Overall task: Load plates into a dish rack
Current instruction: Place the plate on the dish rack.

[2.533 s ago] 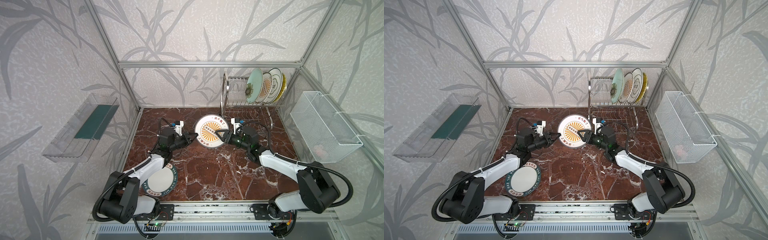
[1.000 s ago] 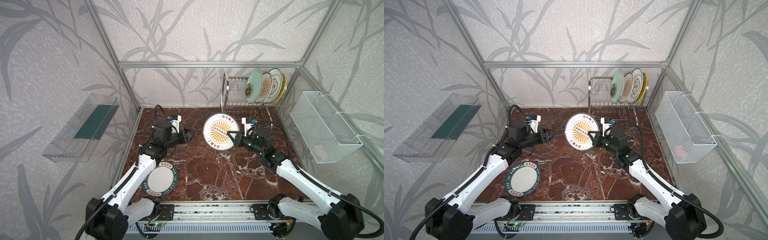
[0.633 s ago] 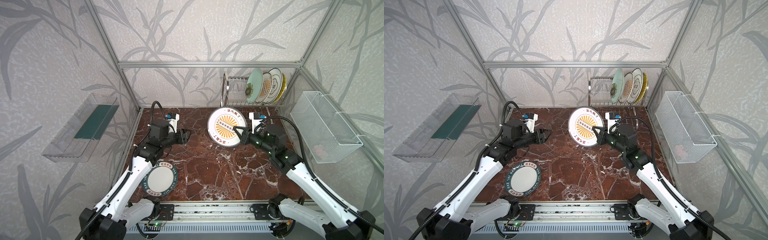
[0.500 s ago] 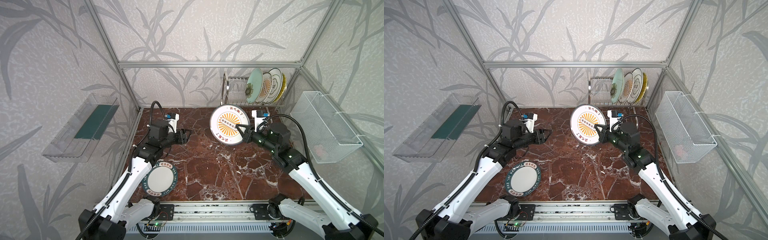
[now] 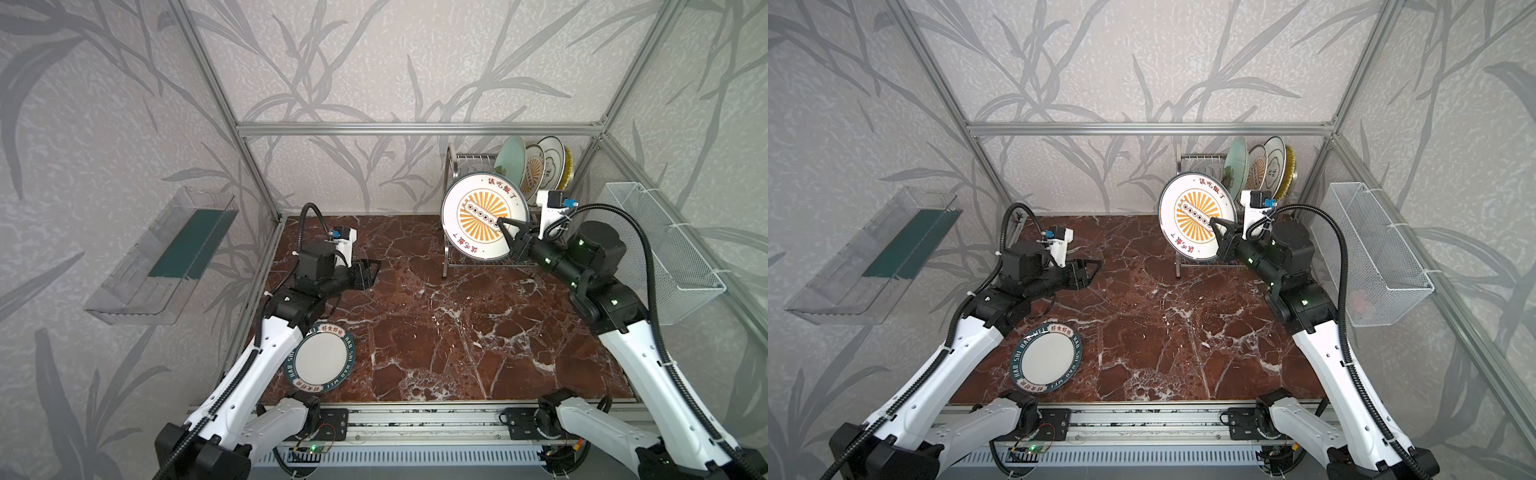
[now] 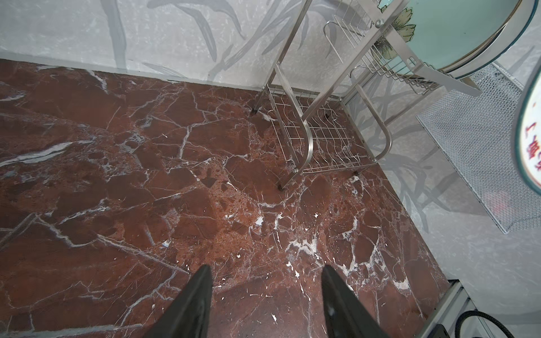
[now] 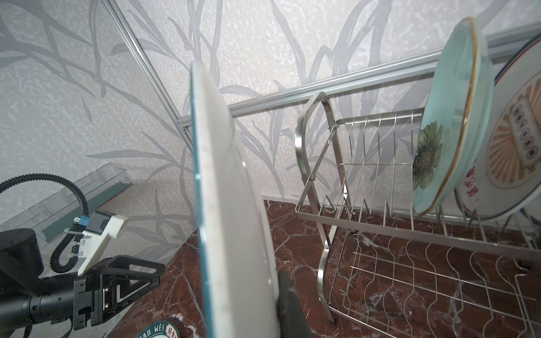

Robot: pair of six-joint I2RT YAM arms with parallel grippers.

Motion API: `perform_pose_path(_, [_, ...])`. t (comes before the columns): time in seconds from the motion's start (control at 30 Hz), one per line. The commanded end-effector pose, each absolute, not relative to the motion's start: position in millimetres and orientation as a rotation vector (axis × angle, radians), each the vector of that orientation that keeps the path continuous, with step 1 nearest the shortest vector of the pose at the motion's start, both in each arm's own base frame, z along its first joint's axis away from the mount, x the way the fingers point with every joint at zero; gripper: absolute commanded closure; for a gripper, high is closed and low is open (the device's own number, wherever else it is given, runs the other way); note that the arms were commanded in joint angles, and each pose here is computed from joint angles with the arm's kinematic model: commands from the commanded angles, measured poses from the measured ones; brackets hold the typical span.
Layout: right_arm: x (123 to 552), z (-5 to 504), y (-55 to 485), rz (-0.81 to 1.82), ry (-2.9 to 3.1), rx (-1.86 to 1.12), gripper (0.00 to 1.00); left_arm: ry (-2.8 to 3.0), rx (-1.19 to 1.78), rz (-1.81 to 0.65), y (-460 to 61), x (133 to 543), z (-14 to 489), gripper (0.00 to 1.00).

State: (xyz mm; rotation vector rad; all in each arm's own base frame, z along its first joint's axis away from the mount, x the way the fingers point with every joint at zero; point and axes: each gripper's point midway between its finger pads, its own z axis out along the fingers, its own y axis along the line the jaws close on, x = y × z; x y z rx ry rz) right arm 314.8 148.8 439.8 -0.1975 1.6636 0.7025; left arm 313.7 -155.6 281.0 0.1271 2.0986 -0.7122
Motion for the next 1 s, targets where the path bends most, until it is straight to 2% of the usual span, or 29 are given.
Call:
perform_pose_path(0.0, [312.8,477.0,145.3,0.670,1.569,-0.227,1.00,2.093,0.139,-0.710,-154.1,310.7,279.2,0.42])
perform_pose_path(0.6, [360.0,544.1,116.7,0.380,1.456,-0.135,1.00,2.081,0.155,-0.764,-159.6,305.2,281.5,0.42])
perform_pose_path(0.97, [394.3,566.7,100.4,0.198,1.427,-0.075,1.00,2.073,0.166,-0.781,-161.5,303.2,285.2,0.42])
